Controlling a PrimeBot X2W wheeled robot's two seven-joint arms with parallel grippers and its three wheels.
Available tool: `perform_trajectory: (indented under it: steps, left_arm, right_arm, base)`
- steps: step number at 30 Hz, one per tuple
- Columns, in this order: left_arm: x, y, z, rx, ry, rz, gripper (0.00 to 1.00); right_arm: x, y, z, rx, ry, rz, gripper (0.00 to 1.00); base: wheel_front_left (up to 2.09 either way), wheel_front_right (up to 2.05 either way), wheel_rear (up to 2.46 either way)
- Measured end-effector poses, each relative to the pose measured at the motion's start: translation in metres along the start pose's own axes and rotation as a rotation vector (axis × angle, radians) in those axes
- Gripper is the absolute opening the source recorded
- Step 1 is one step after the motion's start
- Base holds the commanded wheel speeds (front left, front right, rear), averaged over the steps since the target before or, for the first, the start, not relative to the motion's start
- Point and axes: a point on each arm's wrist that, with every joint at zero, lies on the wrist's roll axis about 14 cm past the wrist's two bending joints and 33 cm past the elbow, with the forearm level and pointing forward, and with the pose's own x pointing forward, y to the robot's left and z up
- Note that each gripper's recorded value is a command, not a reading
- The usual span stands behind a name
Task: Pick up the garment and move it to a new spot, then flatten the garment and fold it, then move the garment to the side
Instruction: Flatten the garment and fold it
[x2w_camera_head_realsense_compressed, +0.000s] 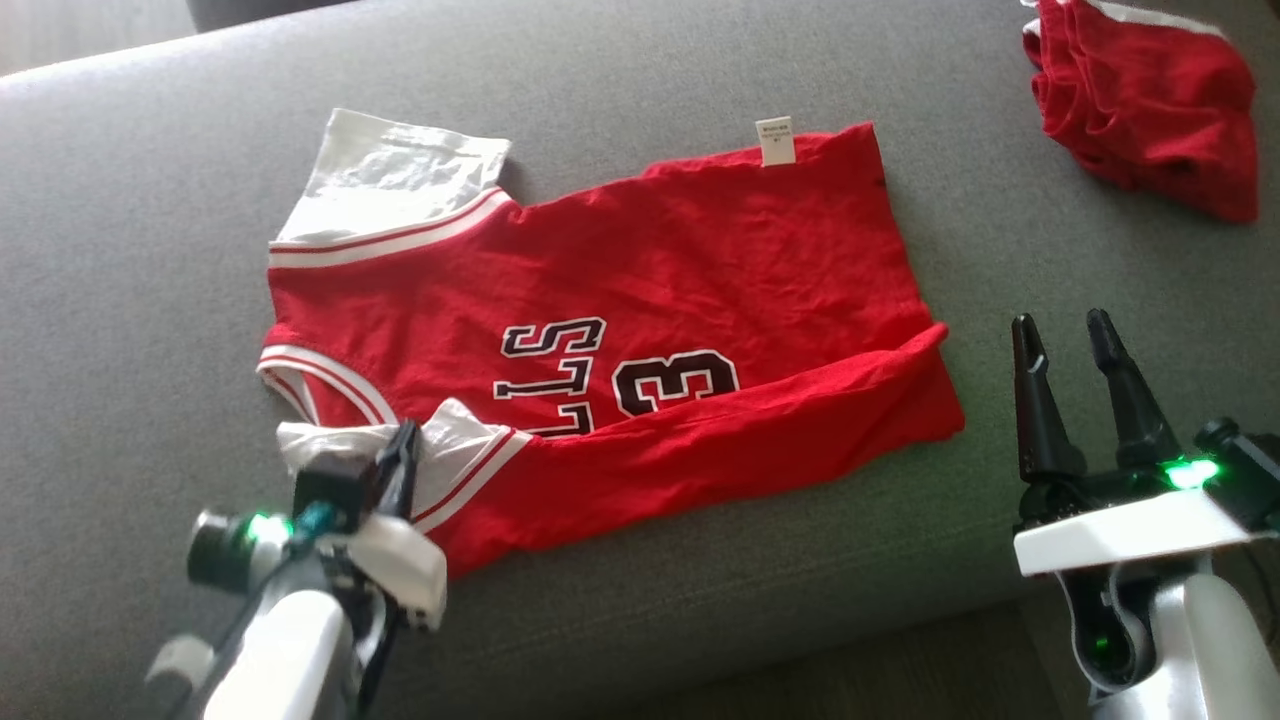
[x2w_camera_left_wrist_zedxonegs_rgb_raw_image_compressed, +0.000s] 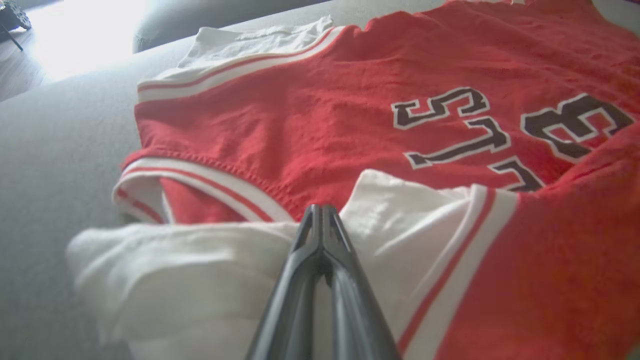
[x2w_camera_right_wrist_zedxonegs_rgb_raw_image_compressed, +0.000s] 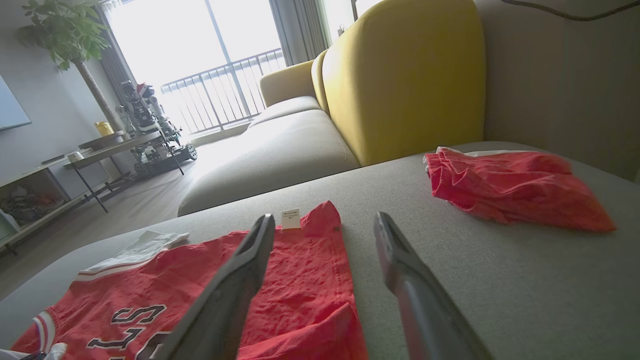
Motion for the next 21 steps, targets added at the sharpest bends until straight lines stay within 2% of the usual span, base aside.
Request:
perform_trajectory:
  steps: [4,11,18,21]
  left_arm:
    - [0.019,0.008,0.011,0.052,-0.004,0.005,0.0]
    - [0.037,0.015,0.019,0.072,-0.005,0.011,0.0]
    - [0.032,0.029,0.062,-0.014,-0.144,0.079,0.0]
    - [0.019,0.038,0.098,-0.056,-0.266,0.123,0.0]
  right_arm:
    - [0.002,-0.002,-0.003,0.002,0.009,-0.008,1.0]
    - [0.0,-0.005,-0.008,0.006,0.026,-0.016,1.0]
    - [0.002,0.001,-0.002,0.016,0.004,-0.001,1.0]
    - [0.005,0.007,0.002,0.021,-0.009,0.018,1.0]
  base:
    - [0.0,0.0,0.0]
    - [0.0,0.0,0.0]
    - [0.0,0.0,0.0]
    - [0.0,0.0,0.0]
